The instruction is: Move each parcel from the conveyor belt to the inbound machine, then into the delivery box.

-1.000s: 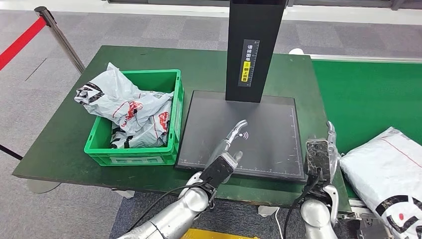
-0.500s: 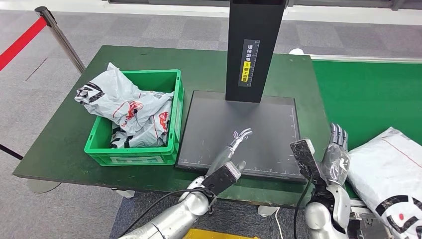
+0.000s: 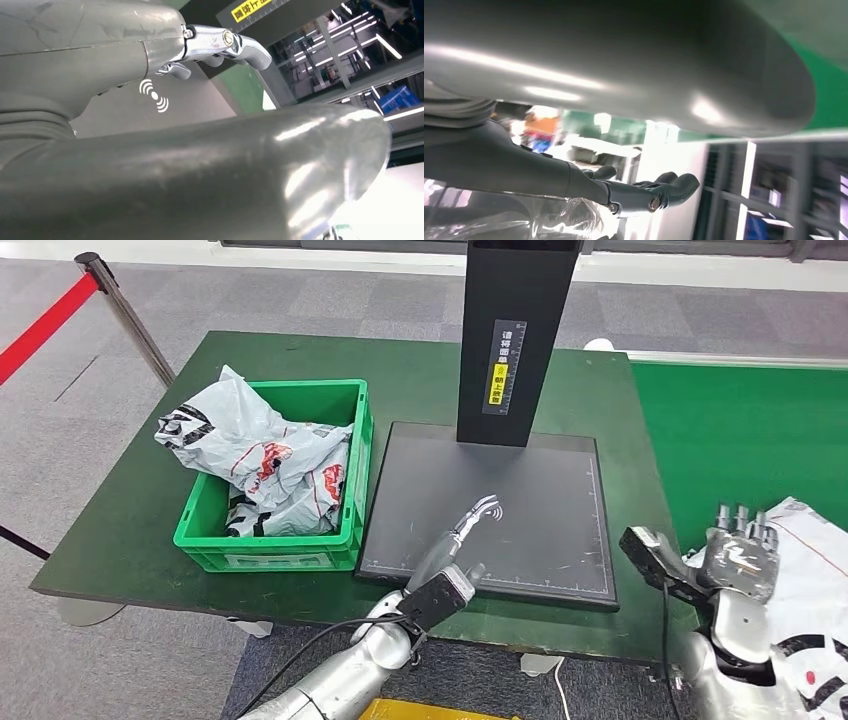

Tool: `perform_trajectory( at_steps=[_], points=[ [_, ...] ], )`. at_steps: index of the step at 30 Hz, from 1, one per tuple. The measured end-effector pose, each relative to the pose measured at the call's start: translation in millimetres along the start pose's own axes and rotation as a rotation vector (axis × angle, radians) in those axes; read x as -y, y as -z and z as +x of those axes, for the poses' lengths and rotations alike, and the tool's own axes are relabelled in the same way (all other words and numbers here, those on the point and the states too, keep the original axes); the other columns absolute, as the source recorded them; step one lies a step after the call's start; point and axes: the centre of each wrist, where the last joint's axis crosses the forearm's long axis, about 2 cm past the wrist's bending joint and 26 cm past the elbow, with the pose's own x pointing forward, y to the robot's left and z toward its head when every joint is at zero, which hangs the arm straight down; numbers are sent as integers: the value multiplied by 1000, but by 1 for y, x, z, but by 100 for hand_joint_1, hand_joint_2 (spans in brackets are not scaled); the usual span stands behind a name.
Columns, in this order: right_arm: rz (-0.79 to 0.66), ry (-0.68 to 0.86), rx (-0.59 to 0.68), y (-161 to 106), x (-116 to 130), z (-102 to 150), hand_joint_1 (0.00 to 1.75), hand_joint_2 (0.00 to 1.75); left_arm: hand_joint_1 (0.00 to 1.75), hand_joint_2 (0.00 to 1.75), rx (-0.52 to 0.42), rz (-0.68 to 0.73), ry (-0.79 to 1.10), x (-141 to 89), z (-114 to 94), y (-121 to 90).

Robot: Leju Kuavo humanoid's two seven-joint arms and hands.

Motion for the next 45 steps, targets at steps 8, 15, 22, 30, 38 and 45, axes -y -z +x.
perform_trajectory(
  at_steps=[8,15,22,30,38,45],
  points=[
    [186,-104,-86,16,6,-92,0,0,0,0,0,62,23,-12,-1,0],
    [292,-89,-180,33,29,-158,0,0,0,0,2,112,32,-23,0,-1],
    [341,-40,-196,41,27,-179,0,0,0,0,12,116,33,-24,0,-1],
    [390,-7,-158,44,7,-163,0,0,0,0,15,130,40,-25,1,0],
    [419,48,-128,42,-8,-147,0,0,0,0,17,124,56,-26,3,1],
    [462,60,-116,29,-21,-141,0,0,0,0,16,114,70,-26,4,1]
  ],
)
